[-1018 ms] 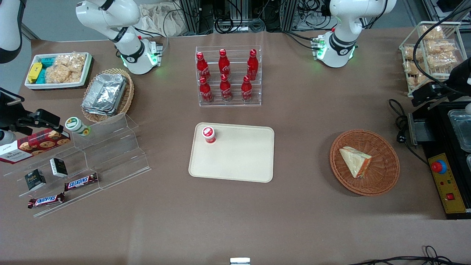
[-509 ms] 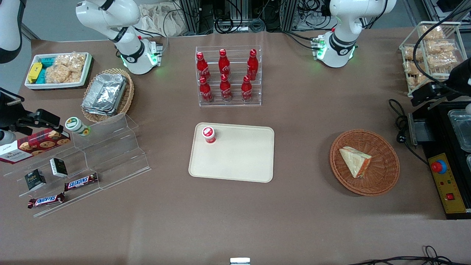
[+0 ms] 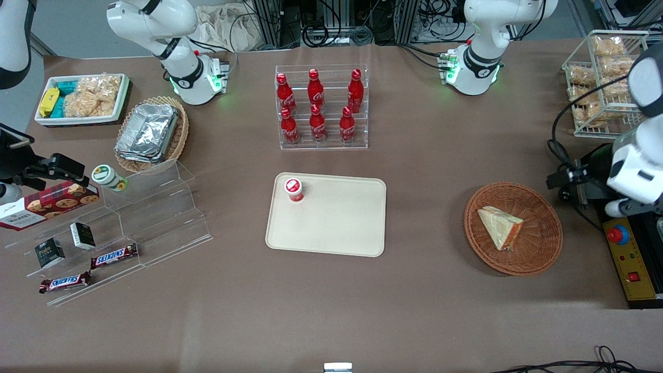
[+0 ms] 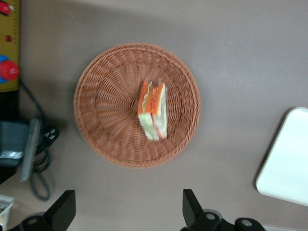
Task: Place sandwich from basket to tray
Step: 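Move the left gripper down over the sandwich in the wicker basket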
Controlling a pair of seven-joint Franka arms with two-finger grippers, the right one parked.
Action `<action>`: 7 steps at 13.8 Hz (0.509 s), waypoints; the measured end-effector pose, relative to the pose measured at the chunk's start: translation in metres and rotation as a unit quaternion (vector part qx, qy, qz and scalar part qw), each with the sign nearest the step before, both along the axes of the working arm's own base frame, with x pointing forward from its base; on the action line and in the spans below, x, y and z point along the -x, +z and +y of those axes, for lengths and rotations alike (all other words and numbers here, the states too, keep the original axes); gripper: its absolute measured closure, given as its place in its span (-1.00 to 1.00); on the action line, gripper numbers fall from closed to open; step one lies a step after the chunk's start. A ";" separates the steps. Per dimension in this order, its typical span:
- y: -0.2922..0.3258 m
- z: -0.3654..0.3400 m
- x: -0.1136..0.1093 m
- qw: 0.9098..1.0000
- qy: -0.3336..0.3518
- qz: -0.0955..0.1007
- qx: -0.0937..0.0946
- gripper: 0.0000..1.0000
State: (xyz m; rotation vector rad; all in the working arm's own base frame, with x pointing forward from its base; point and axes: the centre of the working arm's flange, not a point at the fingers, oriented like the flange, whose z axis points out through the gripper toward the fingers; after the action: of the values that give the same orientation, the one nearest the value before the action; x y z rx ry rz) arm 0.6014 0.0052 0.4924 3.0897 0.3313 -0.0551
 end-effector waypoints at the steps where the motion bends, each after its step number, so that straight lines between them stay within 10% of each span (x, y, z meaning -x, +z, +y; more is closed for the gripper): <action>1: -0.023 0.001 -0.004 1.000 0.008 -0.001 0.001 -1.00; 7: -0.127 0.002 -0.024 1.000 0.024 0.002 0.003 -1.00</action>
State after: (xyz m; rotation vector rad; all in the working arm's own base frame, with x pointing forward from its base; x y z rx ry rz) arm 0.6253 0.0075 0.3649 3.0744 0.4054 -0.0623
